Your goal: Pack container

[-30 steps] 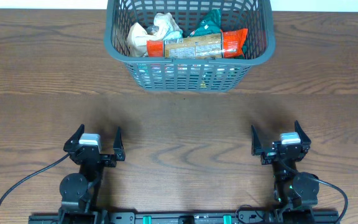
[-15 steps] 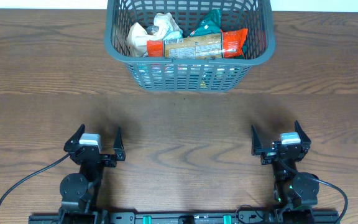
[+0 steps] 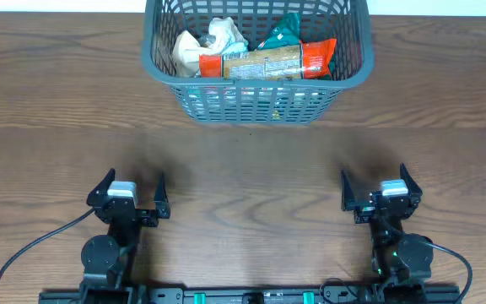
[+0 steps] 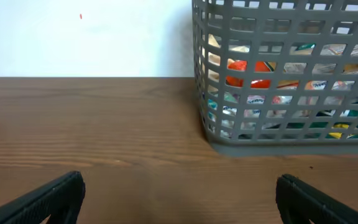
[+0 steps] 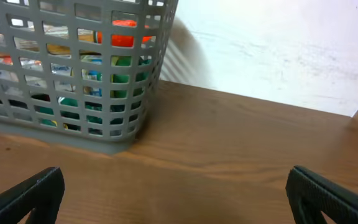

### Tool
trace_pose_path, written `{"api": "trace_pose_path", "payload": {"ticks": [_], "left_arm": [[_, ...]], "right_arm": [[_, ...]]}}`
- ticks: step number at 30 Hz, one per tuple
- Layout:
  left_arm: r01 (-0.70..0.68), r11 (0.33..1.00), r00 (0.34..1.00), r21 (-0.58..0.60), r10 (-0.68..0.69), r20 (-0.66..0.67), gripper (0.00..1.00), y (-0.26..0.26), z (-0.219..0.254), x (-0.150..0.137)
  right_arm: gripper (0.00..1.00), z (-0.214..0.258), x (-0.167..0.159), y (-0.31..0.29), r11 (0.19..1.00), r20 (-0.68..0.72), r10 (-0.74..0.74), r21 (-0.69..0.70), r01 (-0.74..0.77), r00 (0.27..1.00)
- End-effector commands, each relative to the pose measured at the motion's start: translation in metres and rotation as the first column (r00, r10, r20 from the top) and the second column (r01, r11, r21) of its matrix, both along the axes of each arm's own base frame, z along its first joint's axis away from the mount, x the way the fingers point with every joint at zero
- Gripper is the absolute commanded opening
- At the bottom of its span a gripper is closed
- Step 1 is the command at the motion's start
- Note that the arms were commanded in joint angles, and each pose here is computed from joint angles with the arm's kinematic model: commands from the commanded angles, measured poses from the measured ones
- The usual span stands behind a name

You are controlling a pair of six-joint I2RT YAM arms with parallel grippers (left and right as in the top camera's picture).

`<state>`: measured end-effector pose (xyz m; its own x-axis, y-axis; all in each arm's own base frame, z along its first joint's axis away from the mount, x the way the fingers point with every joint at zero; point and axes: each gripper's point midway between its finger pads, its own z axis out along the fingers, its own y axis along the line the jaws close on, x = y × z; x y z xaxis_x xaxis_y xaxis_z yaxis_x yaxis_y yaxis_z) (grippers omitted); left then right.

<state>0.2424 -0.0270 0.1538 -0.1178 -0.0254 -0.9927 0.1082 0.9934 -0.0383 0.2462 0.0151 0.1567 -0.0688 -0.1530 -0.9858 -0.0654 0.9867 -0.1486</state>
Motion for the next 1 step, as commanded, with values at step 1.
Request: {"api": "trace_pose_path", "payload": {"ticks": [1], "left_arm": [[0.01,1.0,0.999,-0.002,-0.01,-0.036,0.99,-0.0021,-0.0159,0.0]], "right_arm": [[0.99,0.0001,-0.0005,0.0017,1.0,0.005,0.008,-0.014,-0.008,1.0]]}}
